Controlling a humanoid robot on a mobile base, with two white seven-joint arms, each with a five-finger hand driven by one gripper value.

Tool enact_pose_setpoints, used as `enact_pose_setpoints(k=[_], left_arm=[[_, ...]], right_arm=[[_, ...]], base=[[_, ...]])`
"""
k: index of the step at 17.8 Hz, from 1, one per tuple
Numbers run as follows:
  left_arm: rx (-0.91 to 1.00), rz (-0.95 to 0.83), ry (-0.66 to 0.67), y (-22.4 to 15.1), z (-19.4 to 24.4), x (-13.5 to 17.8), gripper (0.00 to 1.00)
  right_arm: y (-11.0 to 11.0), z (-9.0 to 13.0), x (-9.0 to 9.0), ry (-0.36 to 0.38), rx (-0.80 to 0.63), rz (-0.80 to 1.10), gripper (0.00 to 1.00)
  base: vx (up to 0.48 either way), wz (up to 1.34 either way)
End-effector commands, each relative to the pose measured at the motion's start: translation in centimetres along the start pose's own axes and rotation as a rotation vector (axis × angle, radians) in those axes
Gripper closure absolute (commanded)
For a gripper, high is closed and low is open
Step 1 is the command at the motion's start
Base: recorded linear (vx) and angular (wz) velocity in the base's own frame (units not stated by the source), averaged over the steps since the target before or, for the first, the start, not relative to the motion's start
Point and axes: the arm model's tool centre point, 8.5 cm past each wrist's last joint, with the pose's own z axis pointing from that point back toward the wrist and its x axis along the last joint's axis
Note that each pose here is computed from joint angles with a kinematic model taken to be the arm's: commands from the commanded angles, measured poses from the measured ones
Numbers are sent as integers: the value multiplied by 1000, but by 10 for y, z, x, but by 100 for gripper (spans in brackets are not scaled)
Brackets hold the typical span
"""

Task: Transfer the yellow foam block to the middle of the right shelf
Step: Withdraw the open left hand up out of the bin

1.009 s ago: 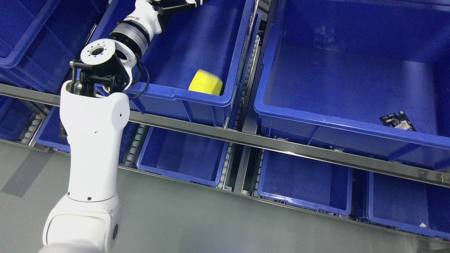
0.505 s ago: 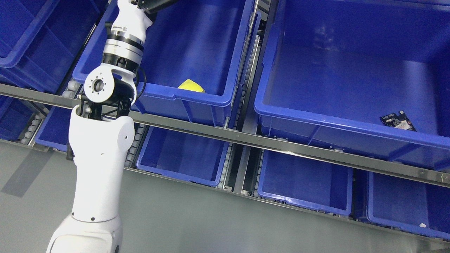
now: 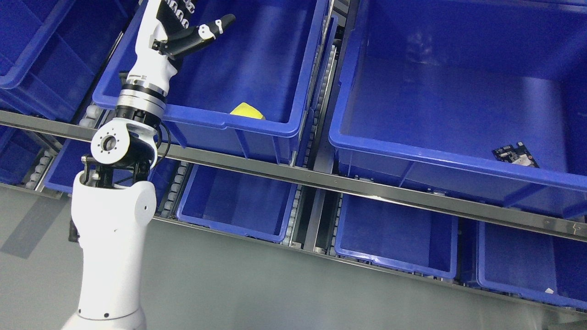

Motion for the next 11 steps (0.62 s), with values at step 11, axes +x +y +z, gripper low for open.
enact_pose_setpoints(k=[11], left_arm=[[67, -18, -7, 30, 13, 6, 0]], right_arm=[[-11, -1, 8, -21, -17, 2, 0]], base=[[0, 0]])
